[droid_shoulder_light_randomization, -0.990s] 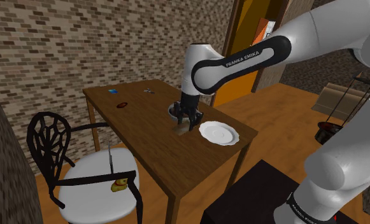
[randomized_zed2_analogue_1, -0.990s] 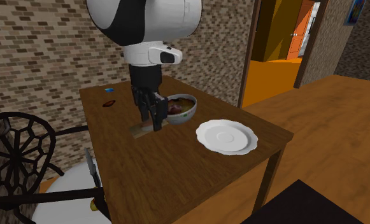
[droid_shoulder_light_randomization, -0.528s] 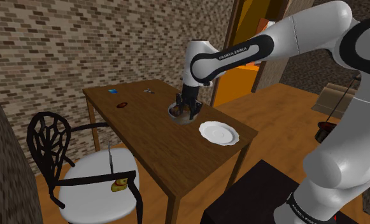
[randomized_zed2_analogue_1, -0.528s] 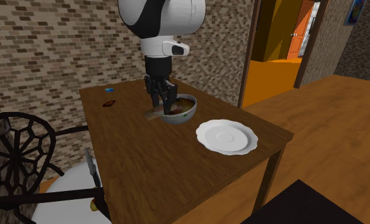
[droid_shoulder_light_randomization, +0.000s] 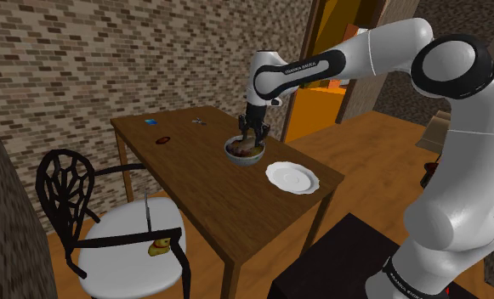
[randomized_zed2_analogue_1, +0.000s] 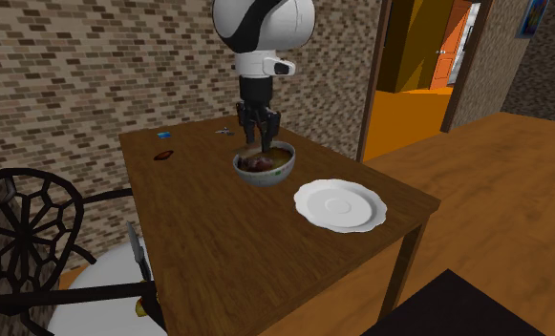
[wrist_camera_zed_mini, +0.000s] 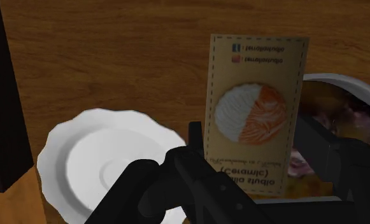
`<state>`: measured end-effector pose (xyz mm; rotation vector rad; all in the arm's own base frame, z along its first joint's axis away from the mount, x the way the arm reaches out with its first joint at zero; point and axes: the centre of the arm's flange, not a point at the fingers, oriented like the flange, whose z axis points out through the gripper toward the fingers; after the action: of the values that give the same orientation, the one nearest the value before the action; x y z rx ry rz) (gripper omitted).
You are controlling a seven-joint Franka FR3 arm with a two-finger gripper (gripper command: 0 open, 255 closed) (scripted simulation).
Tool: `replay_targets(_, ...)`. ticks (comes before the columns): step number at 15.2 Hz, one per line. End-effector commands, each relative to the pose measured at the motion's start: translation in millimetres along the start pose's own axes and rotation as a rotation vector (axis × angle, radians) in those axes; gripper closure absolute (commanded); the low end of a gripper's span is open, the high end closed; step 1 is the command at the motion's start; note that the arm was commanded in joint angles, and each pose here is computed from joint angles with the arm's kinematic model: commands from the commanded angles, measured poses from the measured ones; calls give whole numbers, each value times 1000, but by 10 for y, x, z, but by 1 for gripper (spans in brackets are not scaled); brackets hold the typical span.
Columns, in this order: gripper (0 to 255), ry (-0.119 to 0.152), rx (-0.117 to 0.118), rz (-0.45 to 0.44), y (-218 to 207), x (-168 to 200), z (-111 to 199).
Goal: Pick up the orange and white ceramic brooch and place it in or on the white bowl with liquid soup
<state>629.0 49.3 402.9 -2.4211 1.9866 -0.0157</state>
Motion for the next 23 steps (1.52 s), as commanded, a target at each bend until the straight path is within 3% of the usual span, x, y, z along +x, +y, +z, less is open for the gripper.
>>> replay_targets(1,255,1,0,0,-191,220,-31)
replay_targets(10,255,1,0,0,-837,1136,-61)
replay_targets(23,255,1,0,0,-828,1135,625)
